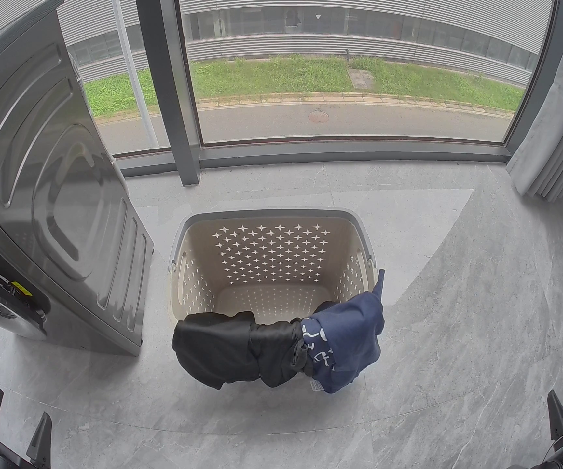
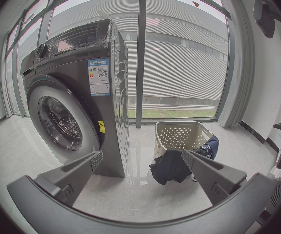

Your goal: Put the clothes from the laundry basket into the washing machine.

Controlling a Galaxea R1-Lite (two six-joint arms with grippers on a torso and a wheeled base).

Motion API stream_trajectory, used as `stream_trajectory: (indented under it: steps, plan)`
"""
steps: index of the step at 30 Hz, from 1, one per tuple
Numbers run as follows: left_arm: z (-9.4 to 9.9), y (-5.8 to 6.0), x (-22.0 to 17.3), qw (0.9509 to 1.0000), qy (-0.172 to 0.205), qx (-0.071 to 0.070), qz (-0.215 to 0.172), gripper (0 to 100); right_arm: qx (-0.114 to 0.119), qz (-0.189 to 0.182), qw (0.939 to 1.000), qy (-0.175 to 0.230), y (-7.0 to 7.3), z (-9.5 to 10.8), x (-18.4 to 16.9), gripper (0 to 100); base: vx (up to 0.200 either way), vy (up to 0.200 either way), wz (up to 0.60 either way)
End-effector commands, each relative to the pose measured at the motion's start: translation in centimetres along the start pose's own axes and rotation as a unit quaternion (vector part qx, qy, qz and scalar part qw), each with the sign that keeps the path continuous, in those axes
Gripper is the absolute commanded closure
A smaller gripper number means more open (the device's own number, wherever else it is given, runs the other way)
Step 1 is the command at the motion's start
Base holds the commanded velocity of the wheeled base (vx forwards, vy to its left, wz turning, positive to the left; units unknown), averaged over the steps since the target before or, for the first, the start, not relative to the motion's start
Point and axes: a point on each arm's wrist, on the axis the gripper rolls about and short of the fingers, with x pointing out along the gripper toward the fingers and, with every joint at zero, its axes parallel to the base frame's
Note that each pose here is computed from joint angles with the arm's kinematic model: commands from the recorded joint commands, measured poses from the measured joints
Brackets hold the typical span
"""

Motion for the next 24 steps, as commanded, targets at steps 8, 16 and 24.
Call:
stream_trajectory:
  steps: [8,16,24]
  plan:
    - [-0.53,0.02,-0.01,1.0000,0.000,0.000,0.001,0,0.000,0.000,1.0000,0.003,0.00,-0.42,0.05,0,0.000,0.100,0.00]
    - [-0.53,0.02,-0.01,1.0000,0.000,-0.001,0.001,0,0.000,0.000,1.0000,0.003,0.00,-0.42,0.05,0,0.000,0.200,0.00]
    - [-0.53,0.02,-0.01,1.0000,0.000,0.000,0.001,0,0.000,0.000,1.0000,0.004,0.00,-0.46,0.06,0,0.000,0.200,0.00]
